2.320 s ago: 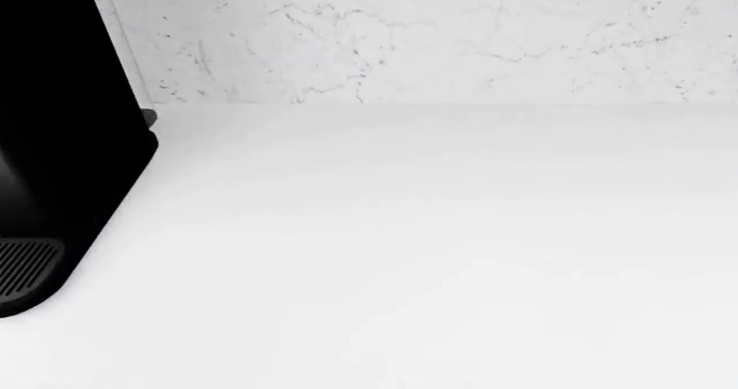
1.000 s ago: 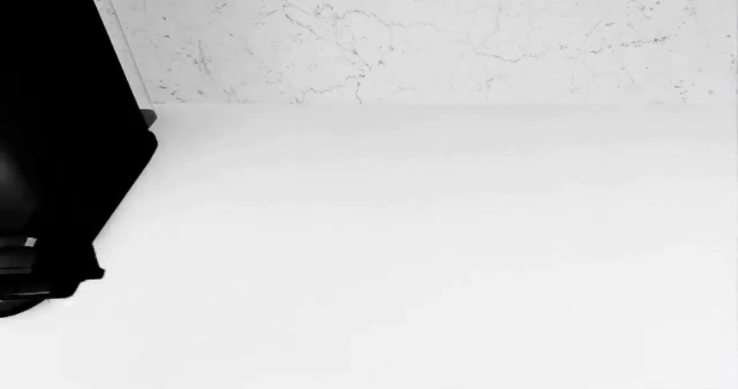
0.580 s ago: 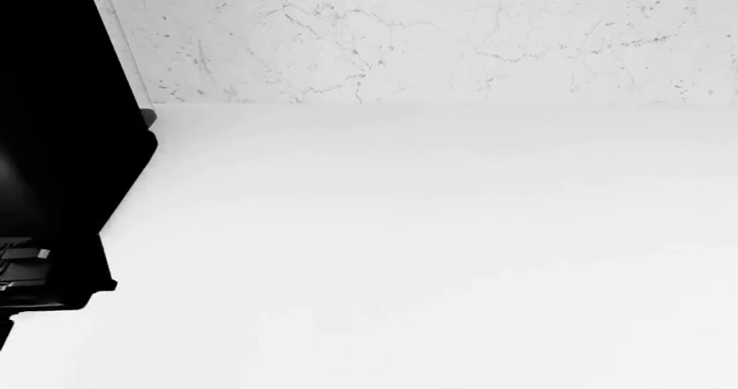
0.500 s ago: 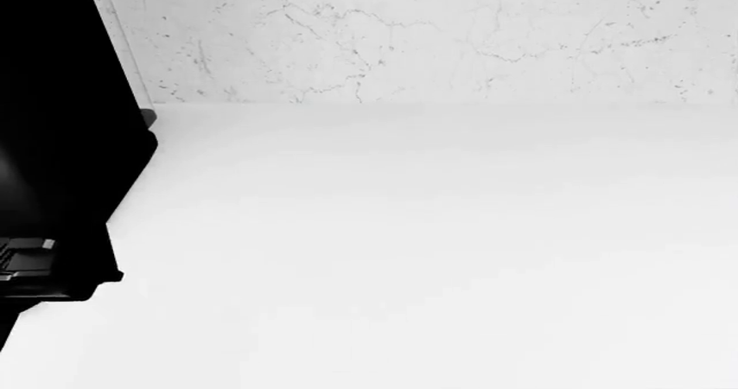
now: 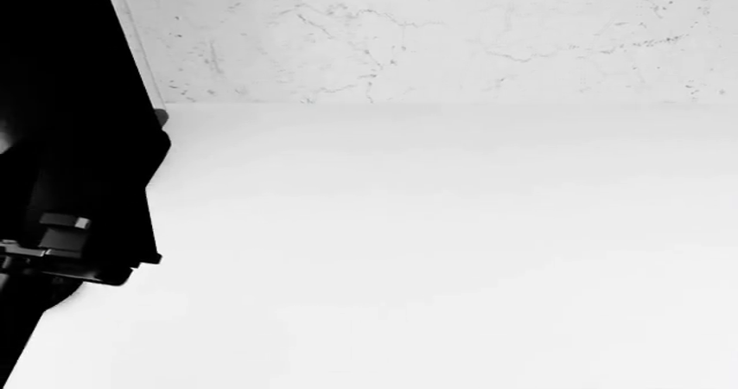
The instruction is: Pick and place the shaker into the drawer. Then close the cabinet.
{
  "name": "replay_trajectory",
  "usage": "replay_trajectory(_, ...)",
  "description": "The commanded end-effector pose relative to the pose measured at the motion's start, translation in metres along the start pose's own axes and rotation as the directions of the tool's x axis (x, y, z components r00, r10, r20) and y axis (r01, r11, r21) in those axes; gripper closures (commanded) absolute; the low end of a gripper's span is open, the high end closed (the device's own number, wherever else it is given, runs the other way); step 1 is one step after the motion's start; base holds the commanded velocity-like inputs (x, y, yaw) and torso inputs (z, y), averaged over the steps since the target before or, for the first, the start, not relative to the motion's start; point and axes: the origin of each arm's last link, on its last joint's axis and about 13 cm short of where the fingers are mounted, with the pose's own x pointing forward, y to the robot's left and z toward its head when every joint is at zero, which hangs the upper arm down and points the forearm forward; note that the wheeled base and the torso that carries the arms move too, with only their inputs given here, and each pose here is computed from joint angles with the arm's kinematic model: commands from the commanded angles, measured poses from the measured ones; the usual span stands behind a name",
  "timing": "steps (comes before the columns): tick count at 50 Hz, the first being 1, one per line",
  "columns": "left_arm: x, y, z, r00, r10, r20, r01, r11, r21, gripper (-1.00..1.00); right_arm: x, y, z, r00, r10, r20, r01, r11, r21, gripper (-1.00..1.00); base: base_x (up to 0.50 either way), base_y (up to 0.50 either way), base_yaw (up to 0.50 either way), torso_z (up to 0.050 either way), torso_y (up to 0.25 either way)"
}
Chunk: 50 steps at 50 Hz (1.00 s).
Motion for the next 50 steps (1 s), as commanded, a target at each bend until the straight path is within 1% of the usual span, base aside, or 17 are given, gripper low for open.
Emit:
replay_trajectory(1,-0.001,-0.0022,-0.0018,1.0,-0.015,-0.002,0.015,1.0,0.0,-1.0,-0.0486,0.0063,-0.0163,0.995,-0.094,-0.018,0.09,0.984,-0.151,-1.0,0.0,0.5,0.0,0.0,0.0)
replay_trajectory(14,-0.0017,-0.0028,-0.0038,1.0,-0.017,-0.006,0.017,1.0,-0.001,-1.0,-0.0506,0.0045,-0.0197,0.993,-0.115,-0.033,0.109,0.984,-0.142,-1.0,0.0,0.5,0.0,0.0,0.0)
replay_trajectory(50,-0.0055,-0.0034,-0.0027,1.0,-0.026,-0.002,0.026,1.0,-0.011,-1.0,-0.0509,0.0069,-0.0208,0.993,-0.111,-0.041,0.105,0.985,-0.134,-1.0,0.0,0.5,0.0,0.0,0.0)
